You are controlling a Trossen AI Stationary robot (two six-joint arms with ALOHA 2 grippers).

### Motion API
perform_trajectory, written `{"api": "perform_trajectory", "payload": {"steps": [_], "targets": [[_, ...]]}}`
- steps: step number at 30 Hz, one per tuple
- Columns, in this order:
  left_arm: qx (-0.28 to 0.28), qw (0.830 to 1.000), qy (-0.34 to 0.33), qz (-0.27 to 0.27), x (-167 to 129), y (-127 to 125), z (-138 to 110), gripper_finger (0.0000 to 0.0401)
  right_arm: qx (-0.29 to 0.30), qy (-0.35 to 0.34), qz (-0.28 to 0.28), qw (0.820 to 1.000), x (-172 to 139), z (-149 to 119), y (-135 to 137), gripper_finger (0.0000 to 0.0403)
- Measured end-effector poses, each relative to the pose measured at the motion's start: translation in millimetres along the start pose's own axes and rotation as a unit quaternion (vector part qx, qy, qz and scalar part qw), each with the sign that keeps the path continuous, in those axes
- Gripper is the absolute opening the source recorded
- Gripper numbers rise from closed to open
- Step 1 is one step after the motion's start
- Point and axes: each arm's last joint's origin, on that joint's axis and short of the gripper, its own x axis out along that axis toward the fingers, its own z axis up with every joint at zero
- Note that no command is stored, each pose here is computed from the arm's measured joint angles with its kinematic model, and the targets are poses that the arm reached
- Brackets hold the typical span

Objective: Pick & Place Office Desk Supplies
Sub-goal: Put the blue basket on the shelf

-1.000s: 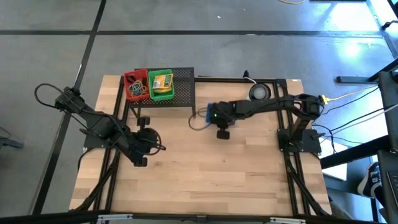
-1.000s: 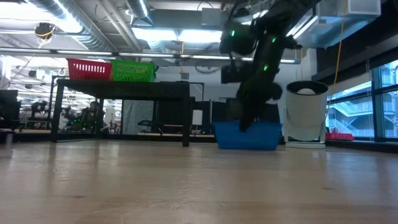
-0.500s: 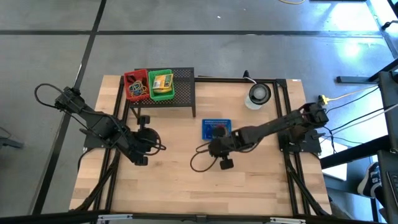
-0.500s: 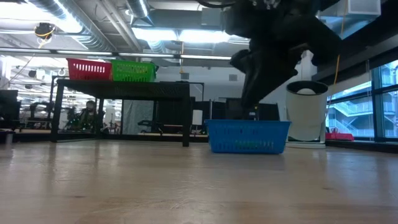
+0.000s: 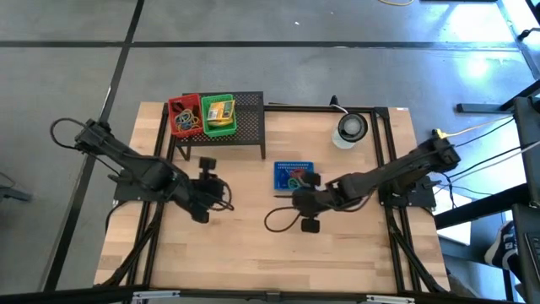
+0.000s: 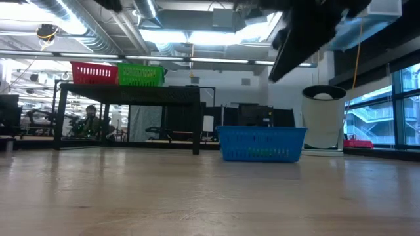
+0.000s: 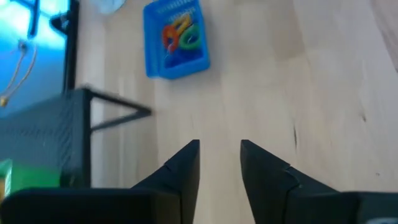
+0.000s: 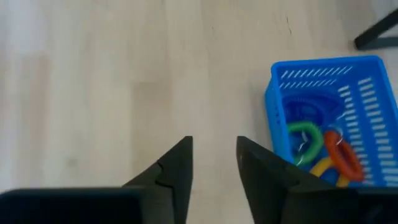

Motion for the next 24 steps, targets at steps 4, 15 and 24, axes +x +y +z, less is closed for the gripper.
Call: {"api": "perform_trajectory", "payload": {"steps": [4, 15, 24], "targets": [[0.054, 0.998, -0.031, -0.009, 22, 0, 2, 0.0134, 0.055, -0.017, 0.023, 0.998, -25, -3, 6, 0.0145], [0.189, 0.974, -0.124, 0.014, 70, 2, -1, 0.0154, 0.098, -0.074, -0.040, 0.992, -36, -10, 25, 0.0144], [0.101, 0.987, -0.128, 0.014, 65, -2, -2, 0.0154, 0.232, -0.153, -0.085, 0.957, -2, 15, 7, 0.0168]]}}
